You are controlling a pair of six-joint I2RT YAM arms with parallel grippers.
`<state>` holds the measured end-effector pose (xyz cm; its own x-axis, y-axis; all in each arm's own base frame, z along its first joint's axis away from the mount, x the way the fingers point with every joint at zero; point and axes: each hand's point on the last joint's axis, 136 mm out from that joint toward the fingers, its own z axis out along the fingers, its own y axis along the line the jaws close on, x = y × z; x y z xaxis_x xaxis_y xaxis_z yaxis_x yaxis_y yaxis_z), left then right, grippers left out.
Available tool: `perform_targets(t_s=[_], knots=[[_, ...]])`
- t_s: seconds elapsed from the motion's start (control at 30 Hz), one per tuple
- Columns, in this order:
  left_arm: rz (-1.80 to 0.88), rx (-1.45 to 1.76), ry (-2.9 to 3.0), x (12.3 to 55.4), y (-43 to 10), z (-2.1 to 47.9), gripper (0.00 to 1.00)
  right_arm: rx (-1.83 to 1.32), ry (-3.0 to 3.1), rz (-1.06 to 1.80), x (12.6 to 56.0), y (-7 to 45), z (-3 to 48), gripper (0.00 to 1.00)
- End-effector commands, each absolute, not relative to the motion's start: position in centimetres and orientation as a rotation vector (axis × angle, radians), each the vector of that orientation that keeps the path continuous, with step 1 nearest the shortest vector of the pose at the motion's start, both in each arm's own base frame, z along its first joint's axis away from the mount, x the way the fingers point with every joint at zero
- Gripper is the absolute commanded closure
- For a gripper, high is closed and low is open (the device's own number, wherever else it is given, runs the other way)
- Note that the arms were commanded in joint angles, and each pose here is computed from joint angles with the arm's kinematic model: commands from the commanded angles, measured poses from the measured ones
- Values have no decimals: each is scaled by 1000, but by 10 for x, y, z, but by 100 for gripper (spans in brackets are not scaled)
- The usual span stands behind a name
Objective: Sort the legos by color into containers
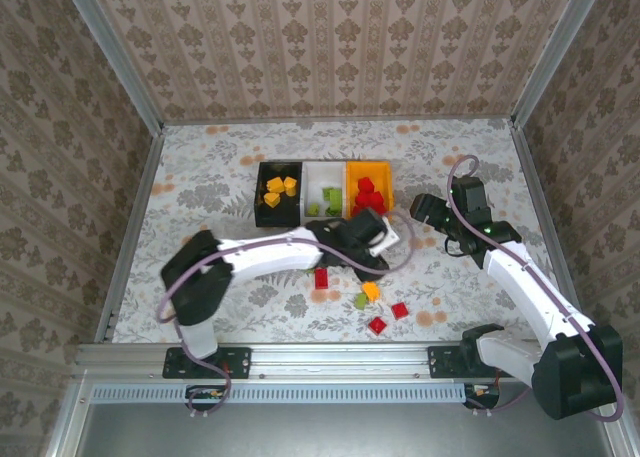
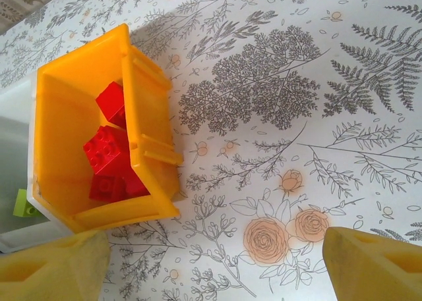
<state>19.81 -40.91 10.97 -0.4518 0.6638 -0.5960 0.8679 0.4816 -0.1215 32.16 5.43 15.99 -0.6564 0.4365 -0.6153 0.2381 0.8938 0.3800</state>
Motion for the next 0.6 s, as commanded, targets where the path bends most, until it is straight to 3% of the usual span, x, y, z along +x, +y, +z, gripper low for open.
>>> perform_targets(t_s=[0.0, 0.27, 0.47, 0.57], knots=[[-563, 870, 2223, 253, -369, 156, 67, 486, 2291, 385, 321, 57, 165, 15], [-297, 172, 2351, 349, -220, 159, 65, 468, 2311, 409, 322, 64, 159, 15], [-206, -41, 2431, 385, -184, 137, 63, 445, 2324, 406, 319, 68, 158, 15], [-173, -85, 2465, 392, -179, 127, 58, 437, 2325, 400, 318, 68, 160, 15]])
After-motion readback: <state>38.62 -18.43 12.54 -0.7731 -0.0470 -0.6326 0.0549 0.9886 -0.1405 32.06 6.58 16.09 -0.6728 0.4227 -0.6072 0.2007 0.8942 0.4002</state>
